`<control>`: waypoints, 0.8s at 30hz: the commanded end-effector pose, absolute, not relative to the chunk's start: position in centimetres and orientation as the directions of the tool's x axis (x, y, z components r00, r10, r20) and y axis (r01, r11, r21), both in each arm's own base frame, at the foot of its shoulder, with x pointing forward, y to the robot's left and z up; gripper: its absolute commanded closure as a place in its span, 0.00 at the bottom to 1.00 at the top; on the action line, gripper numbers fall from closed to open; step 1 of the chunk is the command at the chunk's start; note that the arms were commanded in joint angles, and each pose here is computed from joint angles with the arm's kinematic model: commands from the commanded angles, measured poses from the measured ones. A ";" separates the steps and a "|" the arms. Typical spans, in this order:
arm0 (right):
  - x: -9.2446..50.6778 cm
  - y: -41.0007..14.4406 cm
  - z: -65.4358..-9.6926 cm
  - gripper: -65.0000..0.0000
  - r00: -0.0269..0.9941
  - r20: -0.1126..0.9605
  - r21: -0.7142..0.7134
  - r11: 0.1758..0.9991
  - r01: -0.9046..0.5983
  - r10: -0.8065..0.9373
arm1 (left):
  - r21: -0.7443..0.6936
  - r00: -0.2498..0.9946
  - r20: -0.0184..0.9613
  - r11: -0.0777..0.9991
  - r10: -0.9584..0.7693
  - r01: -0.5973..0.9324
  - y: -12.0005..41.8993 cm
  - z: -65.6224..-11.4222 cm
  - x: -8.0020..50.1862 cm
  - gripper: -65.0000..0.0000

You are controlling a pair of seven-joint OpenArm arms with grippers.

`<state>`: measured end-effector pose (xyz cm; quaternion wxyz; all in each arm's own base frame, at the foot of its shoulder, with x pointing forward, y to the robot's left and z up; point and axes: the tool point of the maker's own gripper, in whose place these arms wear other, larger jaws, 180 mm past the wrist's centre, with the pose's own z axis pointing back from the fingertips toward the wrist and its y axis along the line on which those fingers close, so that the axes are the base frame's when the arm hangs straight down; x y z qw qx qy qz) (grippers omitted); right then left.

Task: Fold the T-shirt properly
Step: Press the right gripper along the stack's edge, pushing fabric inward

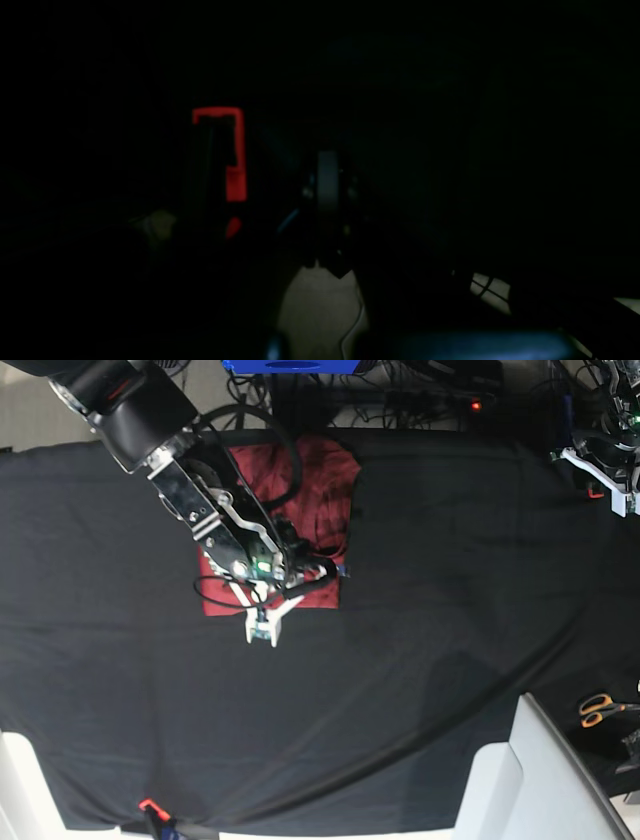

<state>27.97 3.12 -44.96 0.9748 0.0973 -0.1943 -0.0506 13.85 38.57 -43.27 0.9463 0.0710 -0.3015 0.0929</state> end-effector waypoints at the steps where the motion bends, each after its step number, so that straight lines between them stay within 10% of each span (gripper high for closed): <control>1: 28.8 4.4 -43.7 1.00 0.909 0.392 0.245 0.968 0.049 -0.145 | 0.094 0.781 0.613 0.971 0.117 -0.218 39.3 -42.1 14.5 1.00; 15: 30.6 9.2 -40.5 1.00 0.872 0.485 0.343 0.932 -0.117 -0.069 | 0.095 0.774 0.623 0.971 0.112 -0.217 39.4 -42.0 15.2 1.00; 24: 30.2 3.0 -41.4 1.00 0.858 0.502 0.255 0.966 -0.033 -0.103 | 0.095 0.774 0.623 0.971 0.112 -0.217 39.4 -42.0 15.2 1.00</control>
